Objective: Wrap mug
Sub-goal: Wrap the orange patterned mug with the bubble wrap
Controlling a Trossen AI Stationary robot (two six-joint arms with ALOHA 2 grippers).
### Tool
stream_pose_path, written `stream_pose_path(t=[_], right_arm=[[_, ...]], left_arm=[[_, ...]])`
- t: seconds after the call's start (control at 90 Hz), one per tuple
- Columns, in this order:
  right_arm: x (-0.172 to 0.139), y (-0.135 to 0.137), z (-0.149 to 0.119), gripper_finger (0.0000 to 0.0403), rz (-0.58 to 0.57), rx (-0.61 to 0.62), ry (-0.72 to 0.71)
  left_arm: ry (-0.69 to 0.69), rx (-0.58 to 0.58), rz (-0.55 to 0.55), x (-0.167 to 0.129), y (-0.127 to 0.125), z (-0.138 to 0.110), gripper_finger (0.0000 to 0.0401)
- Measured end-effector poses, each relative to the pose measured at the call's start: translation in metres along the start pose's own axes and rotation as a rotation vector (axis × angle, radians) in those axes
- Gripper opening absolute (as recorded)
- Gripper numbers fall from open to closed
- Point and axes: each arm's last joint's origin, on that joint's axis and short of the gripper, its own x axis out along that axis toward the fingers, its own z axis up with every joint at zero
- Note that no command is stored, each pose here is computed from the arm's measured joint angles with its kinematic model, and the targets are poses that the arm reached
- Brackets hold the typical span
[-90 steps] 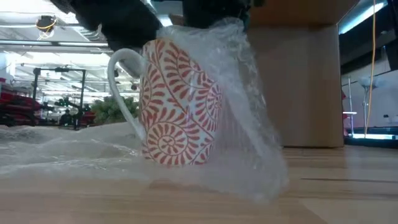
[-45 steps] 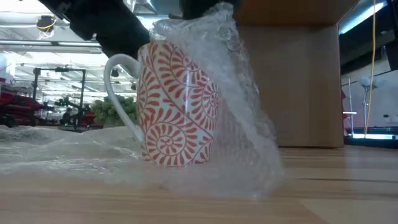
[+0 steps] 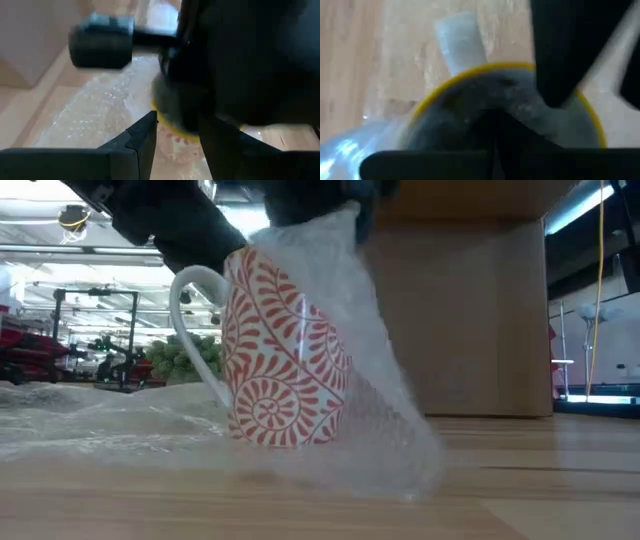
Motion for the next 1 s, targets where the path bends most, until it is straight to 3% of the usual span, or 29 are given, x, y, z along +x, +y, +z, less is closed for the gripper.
stream_pose_path(t=[0.278, 0.522, 0.689, 0.822, 1.0], right_arm=[[-0.010, 0.002, 0.008, 0.0001, 0.024, -0.003, -0.018], [-0.055, 0.000, 0.021, 0.0001, 0.028, -0.005, -0.035], [-0.082, -0.003, 0.017, 0.0001, 0.014, 0.006, 0.032], [-0.077, -0.005, 0.007, 0.0001, -0.011, 0.029, 0.126], [-0.053, -0.004, 0.005, 0.0001, -0.061, 0.028, 0.106]], left_arm=[[-0.002, 0.000, -0.001, 0.000, 0.000, 0.000, 0.0125], [0.000, 0.002, -0.001, 0.000, 0.000, 0.000, 0.0125], [0.000, -0.002, -0.001, 0.000, 0.000, 0.000, 0.0125], [0.000, -0.004, -0.001, 0.000, 0.000, 0.000, 0.0125], [-0.001, -0.004, -0.002, 0.000, 0.000, 0.000, 0.0125]])
